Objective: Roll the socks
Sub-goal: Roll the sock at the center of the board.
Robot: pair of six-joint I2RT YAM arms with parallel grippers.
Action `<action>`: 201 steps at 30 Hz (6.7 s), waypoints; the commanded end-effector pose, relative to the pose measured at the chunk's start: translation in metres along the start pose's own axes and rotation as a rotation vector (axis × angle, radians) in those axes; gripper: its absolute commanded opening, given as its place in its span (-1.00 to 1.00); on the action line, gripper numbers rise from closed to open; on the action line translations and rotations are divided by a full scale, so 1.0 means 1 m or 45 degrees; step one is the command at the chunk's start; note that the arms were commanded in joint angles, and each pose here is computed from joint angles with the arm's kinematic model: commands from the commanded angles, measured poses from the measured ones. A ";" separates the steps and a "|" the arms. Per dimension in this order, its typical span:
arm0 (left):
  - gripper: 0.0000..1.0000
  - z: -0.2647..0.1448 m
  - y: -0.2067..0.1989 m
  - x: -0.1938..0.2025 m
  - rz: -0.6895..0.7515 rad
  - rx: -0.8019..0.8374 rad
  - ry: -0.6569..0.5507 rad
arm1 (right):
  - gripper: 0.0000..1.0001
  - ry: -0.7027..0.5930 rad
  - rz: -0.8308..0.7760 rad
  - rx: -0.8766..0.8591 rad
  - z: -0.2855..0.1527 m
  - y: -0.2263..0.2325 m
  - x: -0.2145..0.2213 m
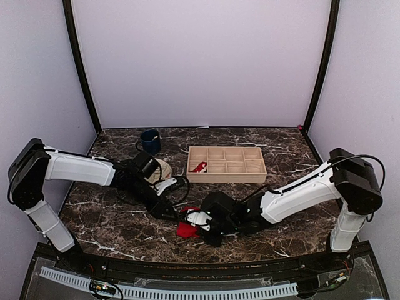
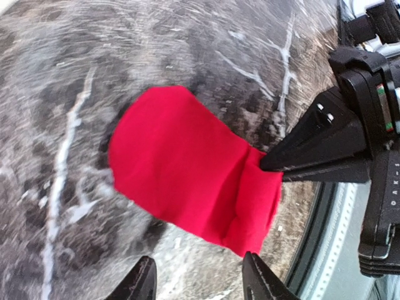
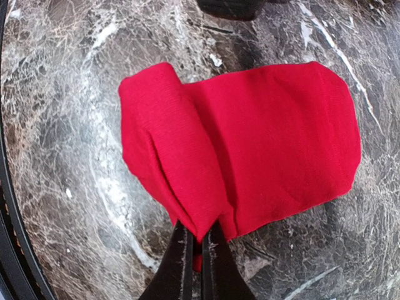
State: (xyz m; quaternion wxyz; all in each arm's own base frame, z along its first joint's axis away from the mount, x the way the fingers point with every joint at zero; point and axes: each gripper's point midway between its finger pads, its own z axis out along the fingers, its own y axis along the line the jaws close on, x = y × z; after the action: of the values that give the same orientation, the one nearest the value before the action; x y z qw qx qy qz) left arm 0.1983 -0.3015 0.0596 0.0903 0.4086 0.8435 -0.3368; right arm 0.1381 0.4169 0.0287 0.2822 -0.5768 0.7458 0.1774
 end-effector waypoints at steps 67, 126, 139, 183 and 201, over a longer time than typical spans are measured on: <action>-0.19 0.043 -0.054 0.031 0.813 -0.653 -0.172 | -0.96 0.390 0.532 -0.710 0.005 0.014 0.005; -1.00 0.064 -0.054 0.043 0.418 0.114 0.222 | -0.28 -0.027 0.695 -0.363 -0.043 -0.055 0.030; -1.00 0.070 -0.050 0.048 0.258 0.290 0.320 | -0.29 -0.168 0.478 -0.058 -0.063 -0.057 0.035; -1.00 0.069 -0.049 0.049 0.028 0.609 0.372 | -0.21 -0.162 -0.330 0.149 -0.017 0.029 0.002; -0.94 0.070 -0.041 0.045 0.007 0.573 0.371 | -0.88 -0.071 -0.318 0.072 -0.001 0.026 0.017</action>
State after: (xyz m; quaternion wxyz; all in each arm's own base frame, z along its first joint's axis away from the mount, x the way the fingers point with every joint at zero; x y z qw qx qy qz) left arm 0.1245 -0.3453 0.0239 -0.1189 0.4640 0.7285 -0.4898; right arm 0.1106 0.4088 0.0213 0.3582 -0.6518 0.6577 0.1194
